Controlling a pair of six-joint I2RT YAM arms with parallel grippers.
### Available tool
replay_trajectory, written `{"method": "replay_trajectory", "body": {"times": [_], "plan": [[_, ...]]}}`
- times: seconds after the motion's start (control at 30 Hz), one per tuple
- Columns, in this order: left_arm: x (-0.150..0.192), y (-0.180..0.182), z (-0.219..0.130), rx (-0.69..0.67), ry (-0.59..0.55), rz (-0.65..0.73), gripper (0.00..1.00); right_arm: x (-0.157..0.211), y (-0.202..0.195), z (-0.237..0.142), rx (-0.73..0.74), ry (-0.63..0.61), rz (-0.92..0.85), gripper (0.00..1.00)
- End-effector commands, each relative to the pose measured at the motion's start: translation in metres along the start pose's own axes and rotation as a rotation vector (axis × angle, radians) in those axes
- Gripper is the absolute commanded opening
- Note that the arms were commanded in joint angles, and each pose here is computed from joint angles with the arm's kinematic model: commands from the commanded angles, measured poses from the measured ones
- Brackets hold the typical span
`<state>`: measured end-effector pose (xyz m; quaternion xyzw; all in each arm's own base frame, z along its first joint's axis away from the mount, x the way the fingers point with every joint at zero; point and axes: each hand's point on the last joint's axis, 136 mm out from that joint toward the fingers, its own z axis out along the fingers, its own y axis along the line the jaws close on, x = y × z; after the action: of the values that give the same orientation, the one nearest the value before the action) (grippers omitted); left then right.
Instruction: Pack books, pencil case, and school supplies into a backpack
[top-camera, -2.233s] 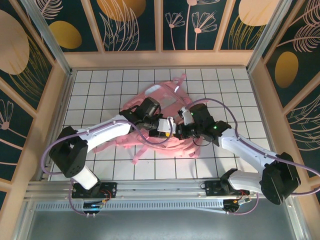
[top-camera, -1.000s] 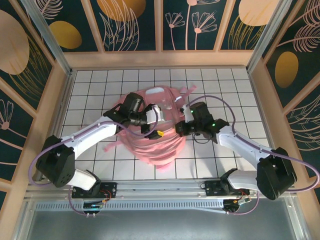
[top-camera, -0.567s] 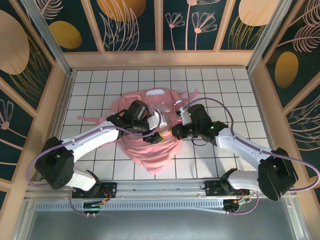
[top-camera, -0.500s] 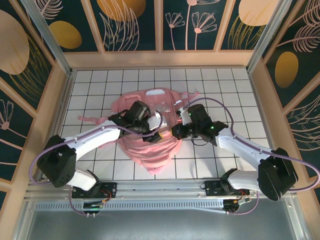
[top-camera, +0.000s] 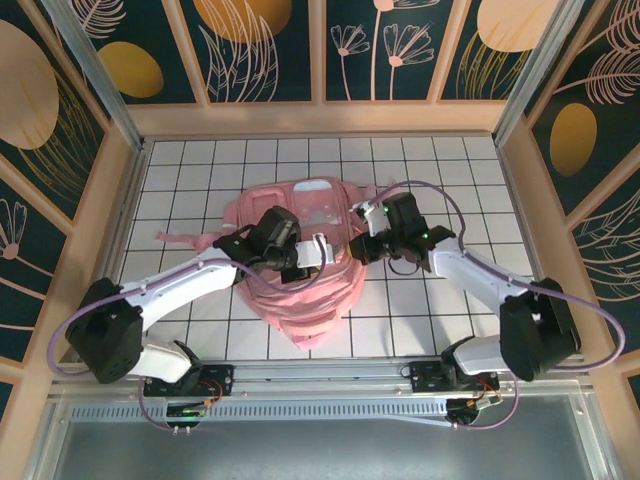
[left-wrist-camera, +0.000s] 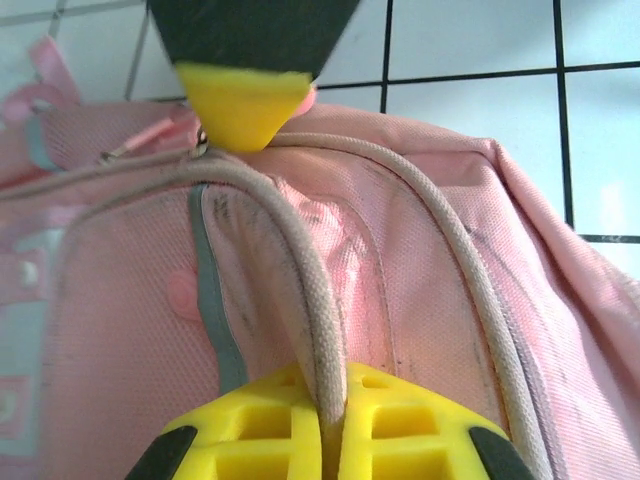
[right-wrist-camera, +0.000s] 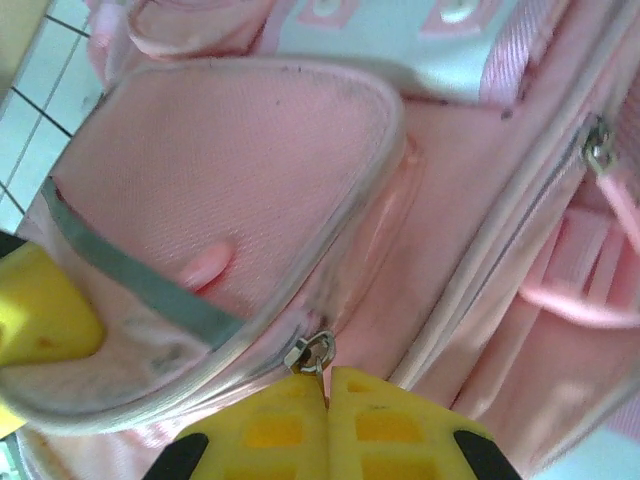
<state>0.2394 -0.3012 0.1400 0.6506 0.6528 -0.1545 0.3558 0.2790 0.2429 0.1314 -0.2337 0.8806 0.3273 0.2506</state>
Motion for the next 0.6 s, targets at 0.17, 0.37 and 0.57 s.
{"method": "replay_trajectory", "body": {"times": [0.17, 0.37, 0.57], "plan": [[0.02, -0.051, -0.021, 0.168, -0.016, 0.284, 0.0, -0.066, -0.085, 0.017, 0.245, -0.147, -0.037, 0.08], [0.014, -0.048, -0.031, 0.082, -0.08, 0.429, 0.0, -0.058, -0.109, 0.004, 0.394, -0.165, 0.073, 0.11], [-0.001, -0.037, -0.026, 0.073, -0.108, 0.354, 0.02, -0.018, -0.095, -0.021, 0.403, -0.125, 0.181, 0.11]]}}
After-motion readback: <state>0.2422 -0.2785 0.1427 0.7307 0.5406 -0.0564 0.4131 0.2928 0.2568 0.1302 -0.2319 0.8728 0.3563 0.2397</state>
